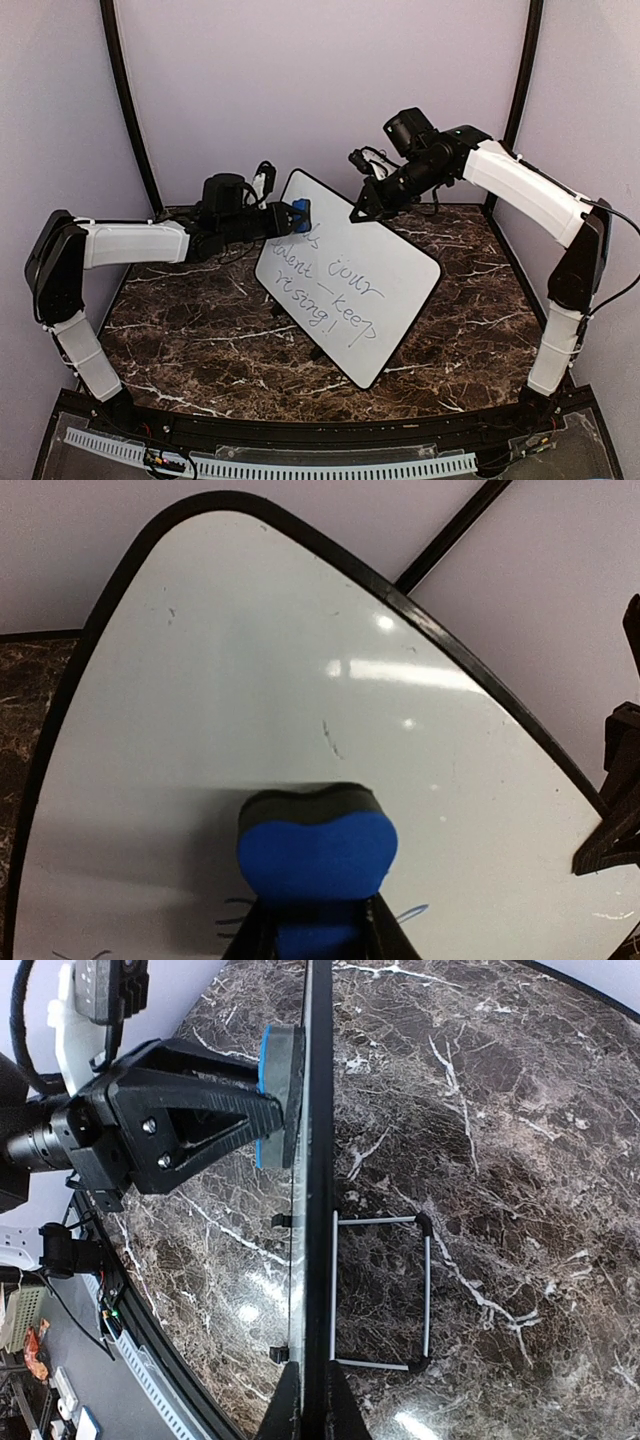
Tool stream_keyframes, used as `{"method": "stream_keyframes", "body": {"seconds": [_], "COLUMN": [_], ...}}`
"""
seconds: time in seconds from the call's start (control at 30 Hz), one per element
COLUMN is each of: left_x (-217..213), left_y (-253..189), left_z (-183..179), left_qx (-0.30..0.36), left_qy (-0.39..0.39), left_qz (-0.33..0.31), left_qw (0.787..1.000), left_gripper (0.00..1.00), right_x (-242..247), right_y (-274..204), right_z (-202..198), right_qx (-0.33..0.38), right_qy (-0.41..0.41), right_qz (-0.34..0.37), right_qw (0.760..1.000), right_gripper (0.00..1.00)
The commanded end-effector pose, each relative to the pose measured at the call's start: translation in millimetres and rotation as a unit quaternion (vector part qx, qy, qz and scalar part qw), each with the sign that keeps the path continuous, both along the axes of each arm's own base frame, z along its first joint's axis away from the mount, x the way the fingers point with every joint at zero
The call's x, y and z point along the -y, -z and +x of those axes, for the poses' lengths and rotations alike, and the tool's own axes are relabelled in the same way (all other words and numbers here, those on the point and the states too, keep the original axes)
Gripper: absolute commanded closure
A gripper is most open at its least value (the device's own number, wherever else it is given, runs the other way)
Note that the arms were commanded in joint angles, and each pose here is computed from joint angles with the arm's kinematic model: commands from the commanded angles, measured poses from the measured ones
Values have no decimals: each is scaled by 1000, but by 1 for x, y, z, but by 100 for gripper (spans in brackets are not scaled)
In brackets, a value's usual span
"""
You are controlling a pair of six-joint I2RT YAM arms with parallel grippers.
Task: Erase the whiteboard
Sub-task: Erase the center of the whiteboard.
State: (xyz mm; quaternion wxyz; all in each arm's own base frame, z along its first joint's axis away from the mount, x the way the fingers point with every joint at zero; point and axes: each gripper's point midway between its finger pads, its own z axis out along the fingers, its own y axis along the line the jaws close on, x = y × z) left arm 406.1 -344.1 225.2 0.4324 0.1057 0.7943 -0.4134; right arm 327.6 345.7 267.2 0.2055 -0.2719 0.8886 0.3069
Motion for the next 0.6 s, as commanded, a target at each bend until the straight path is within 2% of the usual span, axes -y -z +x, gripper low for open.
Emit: {"method": "stream_keyframes", "body": {"seconds": [0.0, 0.1, 0.27, 0.57], "left_x": [-9, -24, -39, -22], "left_y": [50, 71, 78, 42], "left_z": [-34, -45, -45, -9], "left_qx": [-58, -82, -79, -34], "left_qy": [7, -9, -37, -37], "left_qz": [42, 57, 80, 74], "left_qw": [997, 995, 993, 996], "left_gripper": [100, 100, 100, 100], "right_x": [-20, -20, -21, -18], "right_y": [-9, -9, -10, -11], "right_z": [-18, -18, -17, -20], "right_qx": [34, 35, 36, 36], "right_qy": [-78, -77, -76, -73], "right_qz": [19, 19, 21, 18], "right_qw": [996, 996, 996, 997], "right_gripper": [100, 100, 100, 100]}}
